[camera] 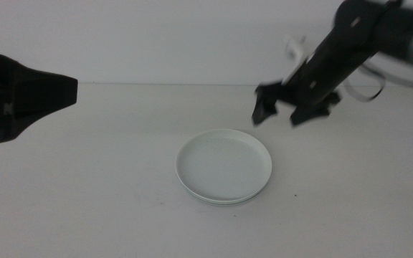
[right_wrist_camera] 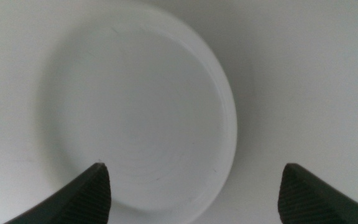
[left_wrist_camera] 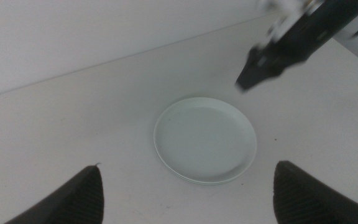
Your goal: Stack the three bowls on top of each other.
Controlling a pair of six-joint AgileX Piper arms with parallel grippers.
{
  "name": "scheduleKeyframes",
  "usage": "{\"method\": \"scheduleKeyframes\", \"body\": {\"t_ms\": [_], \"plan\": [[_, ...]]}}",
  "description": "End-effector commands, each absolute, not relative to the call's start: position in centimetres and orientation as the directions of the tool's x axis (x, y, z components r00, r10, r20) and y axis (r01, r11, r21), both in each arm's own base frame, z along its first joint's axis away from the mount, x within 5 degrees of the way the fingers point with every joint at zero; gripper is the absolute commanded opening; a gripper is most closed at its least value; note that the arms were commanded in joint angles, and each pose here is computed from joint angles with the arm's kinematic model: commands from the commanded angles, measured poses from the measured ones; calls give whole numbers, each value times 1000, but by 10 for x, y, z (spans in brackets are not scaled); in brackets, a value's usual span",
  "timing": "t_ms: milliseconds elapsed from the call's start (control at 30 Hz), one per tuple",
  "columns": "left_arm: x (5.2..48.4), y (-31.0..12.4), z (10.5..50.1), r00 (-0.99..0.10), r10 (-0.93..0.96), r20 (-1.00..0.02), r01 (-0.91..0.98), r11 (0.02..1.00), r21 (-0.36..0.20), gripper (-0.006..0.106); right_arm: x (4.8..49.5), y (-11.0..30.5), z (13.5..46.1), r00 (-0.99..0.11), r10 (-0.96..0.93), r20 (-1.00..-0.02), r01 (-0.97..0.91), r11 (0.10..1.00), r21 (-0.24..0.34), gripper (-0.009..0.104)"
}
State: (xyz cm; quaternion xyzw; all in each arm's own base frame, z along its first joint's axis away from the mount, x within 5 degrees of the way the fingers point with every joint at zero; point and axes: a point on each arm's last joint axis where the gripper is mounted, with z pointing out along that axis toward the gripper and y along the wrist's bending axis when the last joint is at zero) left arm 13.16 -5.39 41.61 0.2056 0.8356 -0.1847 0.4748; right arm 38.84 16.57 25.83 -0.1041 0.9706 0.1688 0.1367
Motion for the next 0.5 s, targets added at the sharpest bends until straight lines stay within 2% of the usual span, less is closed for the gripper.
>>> {"method": "scheduleKeyframes", "body": {"t_ms": [0,100,233,367,467], "plan": [[131,-54,416,-464,158,-872,513,850,-119,94,373,152,306,-896,-178,-407,-298,920,255,93],[134,-56,414,-468,174,-866,523,845,-113,94,347,123,351,-848,-124,-516,-281,929,239,93],[139,-56,411,-482,187,-856,522,846,-109,94,298,78,383,-783,-28,-621,-213,951,225,93],[139,-56,411,-482,188,-856,521,847,-108,94,234,30,398,-660,32,-750,-109,985,137,93],[139,-56,411,-482,188,-856,521,847,-108,94,196,14,404,-551,32,-834,-46,997,69,93]]}}
